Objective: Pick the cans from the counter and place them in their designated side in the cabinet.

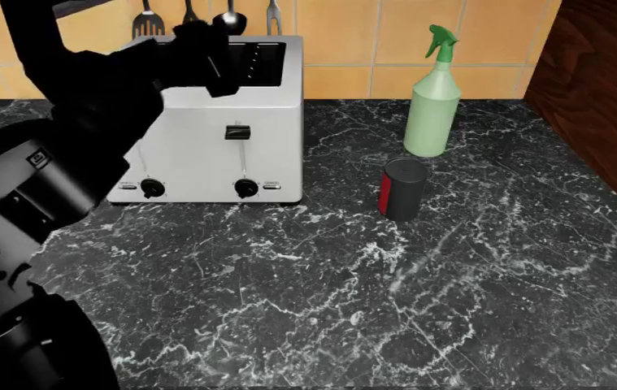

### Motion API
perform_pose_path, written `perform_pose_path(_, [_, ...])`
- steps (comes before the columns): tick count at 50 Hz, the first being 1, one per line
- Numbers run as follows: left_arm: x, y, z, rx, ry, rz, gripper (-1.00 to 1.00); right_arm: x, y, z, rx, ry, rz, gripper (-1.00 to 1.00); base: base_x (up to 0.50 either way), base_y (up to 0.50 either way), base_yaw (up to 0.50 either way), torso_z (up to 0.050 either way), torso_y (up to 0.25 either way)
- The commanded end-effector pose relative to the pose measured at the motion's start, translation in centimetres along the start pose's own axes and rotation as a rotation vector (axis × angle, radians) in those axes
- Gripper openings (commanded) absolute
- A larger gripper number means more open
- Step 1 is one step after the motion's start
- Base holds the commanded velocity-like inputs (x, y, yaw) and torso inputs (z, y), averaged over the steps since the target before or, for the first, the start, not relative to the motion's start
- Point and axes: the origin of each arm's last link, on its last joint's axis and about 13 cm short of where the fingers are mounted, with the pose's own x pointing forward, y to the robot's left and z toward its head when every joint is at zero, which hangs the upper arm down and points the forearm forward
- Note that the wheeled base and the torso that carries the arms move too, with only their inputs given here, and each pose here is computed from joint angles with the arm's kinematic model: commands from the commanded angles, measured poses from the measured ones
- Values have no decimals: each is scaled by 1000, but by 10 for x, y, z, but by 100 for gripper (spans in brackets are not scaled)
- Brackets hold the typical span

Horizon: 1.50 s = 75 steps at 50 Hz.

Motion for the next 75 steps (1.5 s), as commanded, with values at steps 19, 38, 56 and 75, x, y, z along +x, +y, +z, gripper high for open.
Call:
perform_pose_path(19, [3,-4,0,13,10,-107,100,55,-8,-29,-59,268,-149,-100,0,0,0,0,1])
perform_pose_path(38, [-6,-6,7,10,-24,-93,100,33,2,15,-69,56,-83,-100,0,0,0,2,1])
perform_pose_path(56, [-8,-5,9,5,-49,-72,100,24,5,27,-112,0,-163,-100,0,0,0,41,0])
perform_pose_path(75, [-11,-5,11,6,-32,-81,100,24,-2,26,-134,-8,-198,-100,417,135,0,0,0])
